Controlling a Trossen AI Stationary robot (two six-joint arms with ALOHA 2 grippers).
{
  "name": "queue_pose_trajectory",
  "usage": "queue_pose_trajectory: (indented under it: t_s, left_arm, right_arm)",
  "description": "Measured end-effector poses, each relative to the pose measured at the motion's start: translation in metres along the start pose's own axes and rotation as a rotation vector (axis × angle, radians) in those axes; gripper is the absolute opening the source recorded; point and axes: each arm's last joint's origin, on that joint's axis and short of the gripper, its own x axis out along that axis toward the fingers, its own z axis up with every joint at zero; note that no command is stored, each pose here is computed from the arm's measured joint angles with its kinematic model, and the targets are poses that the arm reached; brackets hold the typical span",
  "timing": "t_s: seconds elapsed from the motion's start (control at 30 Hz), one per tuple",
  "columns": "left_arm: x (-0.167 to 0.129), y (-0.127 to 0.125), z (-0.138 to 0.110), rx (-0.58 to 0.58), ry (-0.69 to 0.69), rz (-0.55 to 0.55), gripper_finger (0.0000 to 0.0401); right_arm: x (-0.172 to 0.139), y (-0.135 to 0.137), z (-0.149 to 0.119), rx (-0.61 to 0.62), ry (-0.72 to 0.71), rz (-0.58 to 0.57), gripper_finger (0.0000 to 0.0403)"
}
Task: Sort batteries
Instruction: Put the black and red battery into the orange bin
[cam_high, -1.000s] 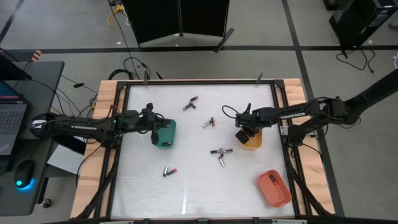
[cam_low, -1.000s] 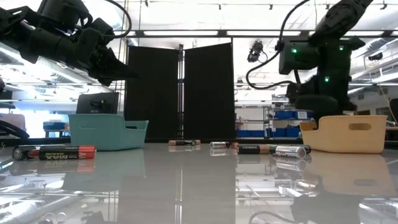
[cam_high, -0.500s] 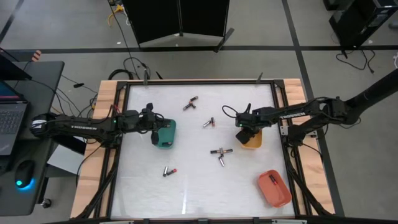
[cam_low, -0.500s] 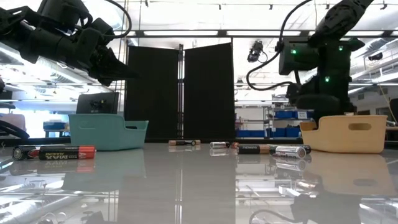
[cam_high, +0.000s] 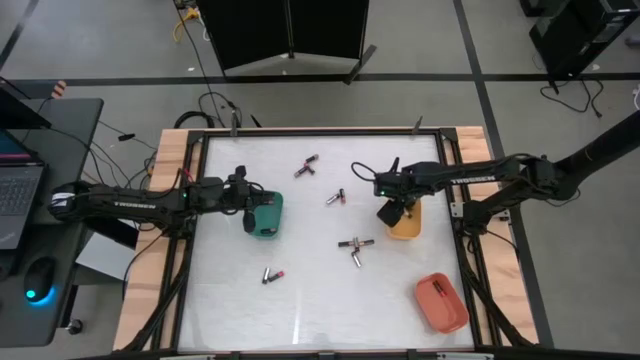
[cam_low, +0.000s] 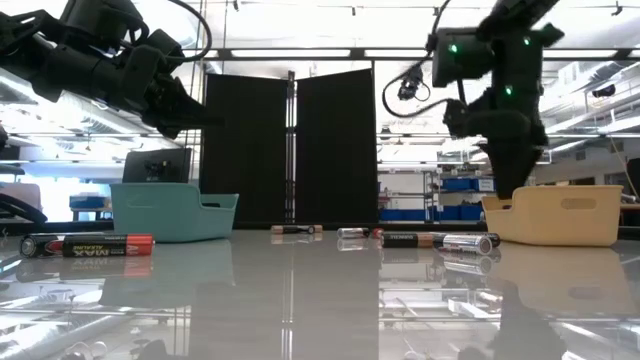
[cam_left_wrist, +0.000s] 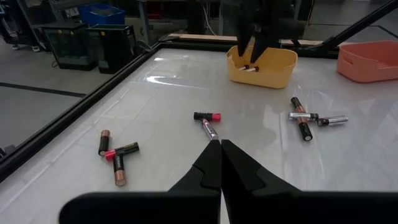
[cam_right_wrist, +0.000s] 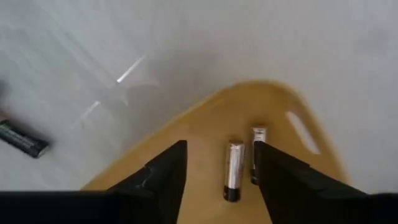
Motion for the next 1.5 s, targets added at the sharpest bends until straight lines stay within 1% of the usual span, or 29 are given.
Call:
queue_pose_trajectory:
  t_s: [0.17, 0.27, 0.47, 0.7, 0.8, 0.9, 1.07, 1.2, 1.37, 1.5]
  left_arm:
    - [0.0, 0.0, -0.001, 0.0, 0.01, 0.001, 0.0007]
    - [0.0, 0.0, -0.002, 0.0, 0.016, 0.004, 0.0007]
    - [0.0, 0.0, -0.002, 0.0, 0.021, 0.007, 0.0007]
    - [0.0, 0.0, -0.002, 0.0, 0.02, 0.013, 0.0007]
    - [0.0, 0.001, -0.002, 0.0, 0.019, 0.015, 0.0007]
    - [0.0, 0.001, -0.002, -0.001, 0.017, 0.016, 0.0007]
    - [0.0, 0.001, -0.002, 0.0, 0.02, 0.026, 0.0007]
    - [0.0, 0.001, -0.002, 0.0, 0.022, 0.027, 0.0007]
    - [0.0, 0.001, -0.003, 0.0, 0.024, 0.028, 0.0007]
    - [0.0, 0.001, -0.003, 0.001, 0.026, 0.029, 0.0007]
  right_arm:
    - [-0.023, 0.005, 0.005, -0.038, -0.043, -0.06, 0.022]
    - [-0.034, 0.011, 0.01, -0.056, -0.093, -0.058, 0.0229]
    - [-0.041, 0.026, 0.024, -0.103, -0.262, 0.051, 0.0232]
    - [-0.04, 0.042, 0.051, -0.14, -0.626, 0.238, 0.0225]
    - [-0.039, 0.045, 0.062, -0.132, -0.74, 0.282, 0.0225]
    - [-0.034, 0.047, 0.074, -0.125, -0.792, 0.292, 0.0226]
    - [-0.015, 0.054, 0.104, -0.124, -0.732, 0.286, 0.0226]
    - [-0.01, 0.06, 0.134, -0.111, -0.668, 0.269, 0.0226]
    - [-0.008, 0.066, 0.172, -0.114, -0.579, 0.209, 0.0226]
    - [0.009, 0.07, 0.195, -0.12, -0.483, 0.157, 0.0226]
